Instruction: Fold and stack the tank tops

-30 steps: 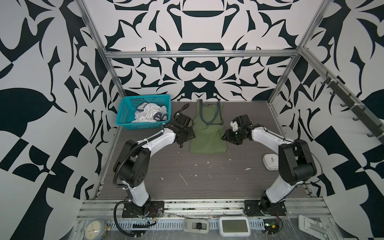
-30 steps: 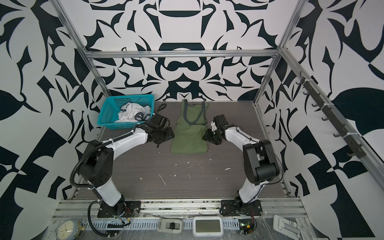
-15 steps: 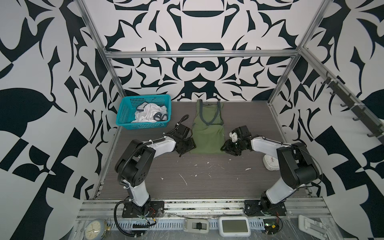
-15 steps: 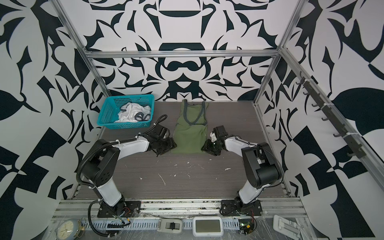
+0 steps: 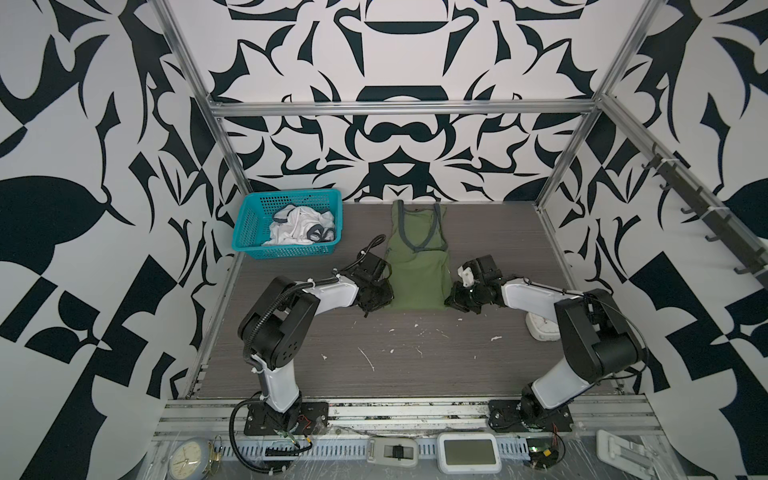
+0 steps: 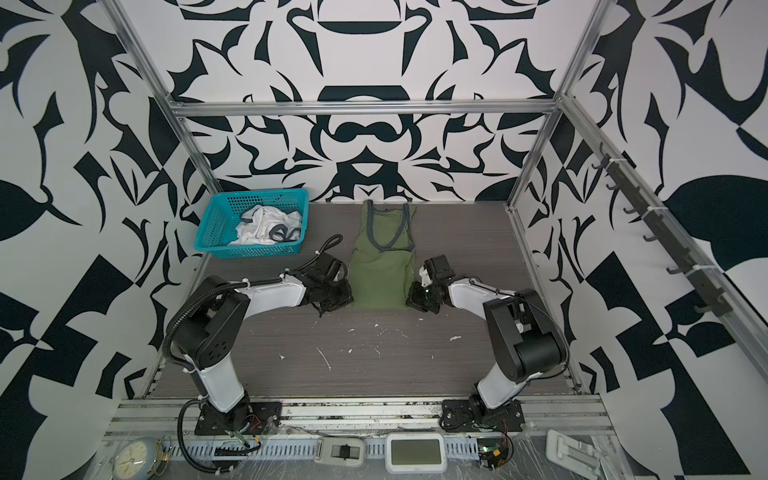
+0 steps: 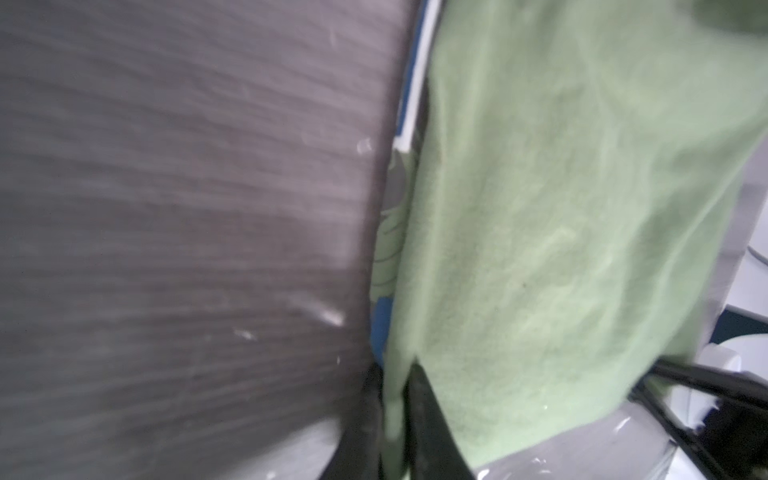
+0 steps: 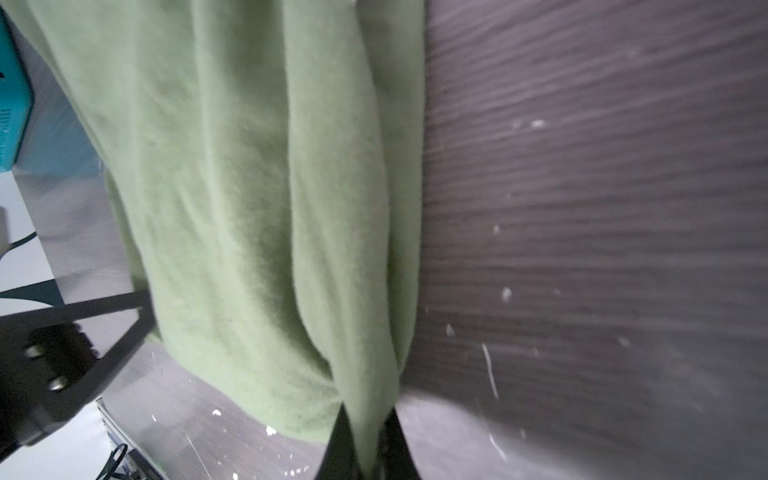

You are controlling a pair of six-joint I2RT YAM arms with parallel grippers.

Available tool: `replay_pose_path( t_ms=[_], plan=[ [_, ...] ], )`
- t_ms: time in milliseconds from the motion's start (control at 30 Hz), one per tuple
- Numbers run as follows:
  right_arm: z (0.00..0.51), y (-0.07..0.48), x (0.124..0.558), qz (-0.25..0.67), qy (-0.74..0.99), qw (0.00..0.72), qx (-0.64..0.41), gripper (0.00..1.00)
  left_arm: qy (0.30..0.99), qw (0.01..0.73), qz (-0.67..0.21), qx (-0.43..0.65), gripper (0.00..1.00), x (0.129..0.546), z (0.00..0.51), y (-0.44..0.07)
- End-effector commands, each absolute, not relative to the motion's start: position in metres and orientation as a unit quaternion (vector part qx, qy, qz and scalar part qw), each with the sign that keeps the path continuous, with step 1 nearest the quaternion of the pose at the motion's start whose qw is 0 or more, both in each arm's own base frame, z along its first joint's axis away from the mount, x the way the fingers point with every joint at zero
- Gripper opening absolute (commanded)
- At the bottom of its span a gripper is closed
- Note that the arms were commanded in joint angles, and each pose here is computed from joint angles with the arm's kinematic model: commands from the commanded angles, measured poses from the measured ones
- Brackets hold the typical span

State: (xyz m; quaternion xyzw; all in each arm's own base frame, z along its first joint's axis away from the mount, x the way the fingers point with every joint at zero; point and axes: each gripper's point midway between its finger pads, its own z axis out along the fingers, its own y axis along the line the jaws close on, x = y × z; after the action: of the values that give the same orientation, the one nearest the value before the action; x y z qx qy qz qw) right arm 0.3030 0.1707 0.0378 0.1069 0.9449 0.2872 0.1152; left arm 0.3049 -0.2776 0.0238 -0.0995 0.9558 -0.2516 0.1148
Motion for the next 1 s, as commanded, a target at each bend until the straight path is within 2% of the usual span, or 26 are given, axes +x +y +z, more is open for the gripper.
replay_pose_path(
  t_ms=[0,33,300,500,600,733,967],
  plan=[
    [0.049,0.164,0.286,0.279,0.947,0.119,0.110,0.04,0.961,0.127,-0.228,-0.095,0.02,0.283,0.036,-0.273],
    [0.052,0.164,0.279,0.280,0.947,0.118,0.109,0.03,0.962,0.133,-0.222,-0.091,0.00,0.276,0.041,-0.273],
    [0.103,0.157,0.217,0.280,0.947,0.127,0.090,0.03,0.958,0.176,-0.215,-0.071,0.00,0.196,0.090,-0.276],
    [0.158,0.157,0.196,0.314,0.933,0.149,0.095,0.04,0.928,0.221,-0.289,-0.079,0.00,0.171,0.157,-0.284],
    [0.182,0.163,0.209,0.328,0.925,0.169,0.090,0.03,0.917,0.259,-0.289,-0.090,0.00,0.184,0.184,-0.278],
    [0.208,0.177,0.244,0.334,0.918,0.202,0.070,0.03,0.904,0.303,-0.280,-0.115,0.00,0.224,0.213,-0.265],
    [0.219,0.202,0.329,0.340,0.917,0.200,0.055,0.03,0.895,0.285,-0.304,-0.161,0.00,0.310,0.216,-0.265]
  ],
)
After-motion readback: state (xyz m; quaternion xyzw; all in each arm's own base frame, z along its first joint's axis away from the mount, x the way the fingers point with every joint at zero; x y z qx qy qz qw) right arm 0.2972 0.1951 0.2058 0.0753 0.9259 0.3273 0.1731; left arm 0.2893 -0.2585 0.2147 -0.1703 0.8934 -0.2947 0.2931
